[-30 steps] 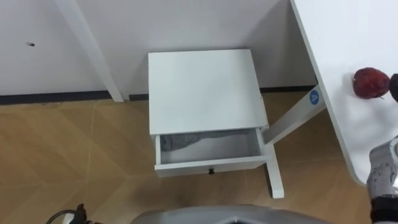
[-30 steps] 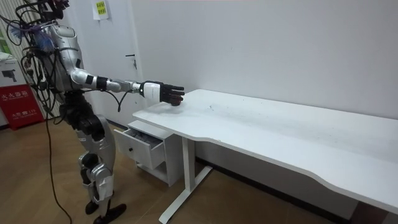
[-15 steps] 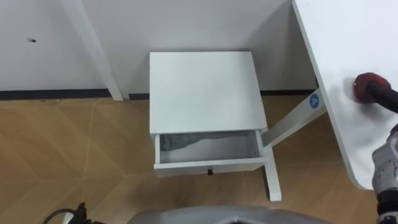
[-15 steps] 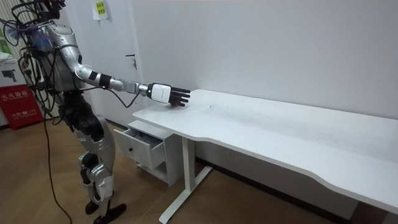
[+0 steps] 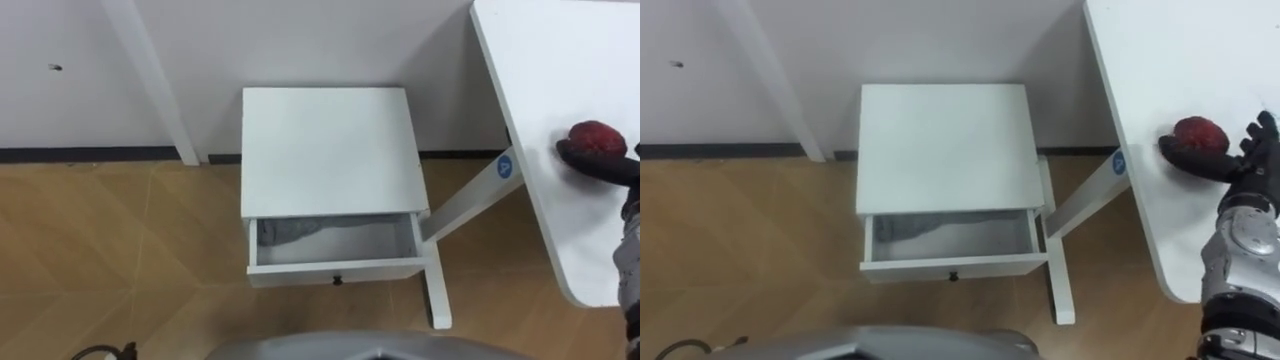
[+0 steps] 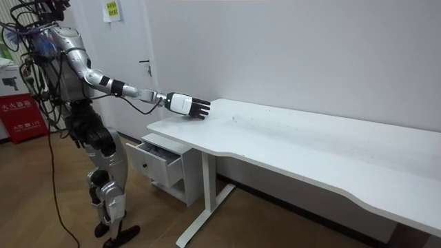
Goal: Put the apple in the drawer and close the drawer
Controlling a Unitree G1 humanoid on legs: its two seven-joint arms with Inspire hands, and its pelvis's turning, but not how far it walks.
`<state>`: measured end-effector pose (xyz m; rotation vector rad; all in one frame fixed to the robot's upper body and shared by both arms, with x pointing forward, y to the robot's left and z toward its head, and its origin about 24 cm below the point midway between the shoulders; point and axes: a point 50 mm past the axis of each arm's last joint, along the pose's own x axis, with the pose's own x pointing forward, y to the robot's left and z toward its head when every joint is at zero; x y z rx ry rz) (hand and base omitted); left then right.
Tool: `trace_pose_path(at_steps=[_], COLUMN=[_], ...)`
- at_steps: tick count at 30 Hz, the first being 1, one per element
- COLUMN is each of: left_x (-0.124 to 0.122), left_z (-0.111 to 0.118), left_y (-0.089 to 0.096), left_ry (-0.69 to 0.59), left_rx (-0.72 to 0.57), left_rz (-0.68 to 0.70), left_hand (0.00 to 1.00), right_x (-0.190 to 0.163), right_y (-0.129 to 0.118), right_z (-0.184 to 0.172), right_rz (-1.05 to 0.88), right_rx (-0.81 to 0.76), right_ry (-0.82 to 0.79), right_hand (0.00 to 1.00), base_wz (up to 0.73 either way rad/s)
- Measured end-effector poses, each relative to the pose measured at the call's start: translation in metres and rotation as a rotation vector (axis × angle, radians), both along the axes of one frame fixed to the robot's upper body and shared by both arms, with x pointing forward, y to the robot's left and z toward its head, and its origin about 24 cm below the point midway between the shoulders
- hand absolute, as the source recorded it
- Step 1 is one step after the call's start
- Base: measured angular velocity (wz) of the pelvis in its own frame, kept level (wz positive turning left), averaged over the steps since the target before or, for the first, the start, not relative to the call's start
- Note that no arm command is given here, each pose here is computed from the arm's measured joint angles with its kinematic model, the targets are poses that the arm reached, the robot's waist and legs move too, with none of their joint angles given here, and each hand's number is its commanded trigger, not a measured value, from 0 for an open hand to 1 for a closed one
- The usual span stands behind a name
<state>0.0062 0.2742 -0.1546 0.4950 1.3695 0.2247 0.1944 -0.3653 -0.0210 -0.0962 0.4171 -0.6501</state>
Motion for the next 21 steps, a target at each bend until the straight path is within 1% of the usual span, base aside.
trace_pose_path(at_steps=[9, 10, 11, 12, 16, 21], left_x=[-0.0022, -0.0025, -0.003, -0.0028, -0.0014, -0.0019], left_z=[0.0004, 0.0005, 0.0008, 0.0009, 0.0012, 0.0015], left_y=[0.0015, 0.0019, 0.0028, 0.0032, 0.0038, 0.0048], left_ry=[0.008, 0.01, 0.013, 0.013, 0.009, 0.01], left_rx=[0.001, -0.001, -0.004, -0.006, -0.007, -0.004], left_rz=[0.001, 0.001, -0.001, -0.002, -0.004, -0.005], left_hand=[0.0, 0.0, 0.0, 0.0, 0.0, 0.0], right_x=[0.0003, 0.0005, 0.001, 0.0008, 0.0023, 0.0036], right_y=[-0.0028, -0.0034, -0.0045, -0.0054, -0.0054, -0.0037], right_z=[0.0012, 0.0004, -0.0007, -0.0015, -0.0024, -0.0027], right_rz=[0.057, 0.056, 0.052, 0.049, 0.047, 0.096], right_rx=[-0.035, -0.039, -0.039, -0.038, -0.034, -0.086], right_ry=[0.039, 0.048, 0.058, 0.065, 0.07, 0.114], right_hand=[0.0, 0.36, 0.84, 1.0, 1.0, 1.0], base_wz=[0.01, 0.07, 0.07, 0.07, 0.07, 0.03])
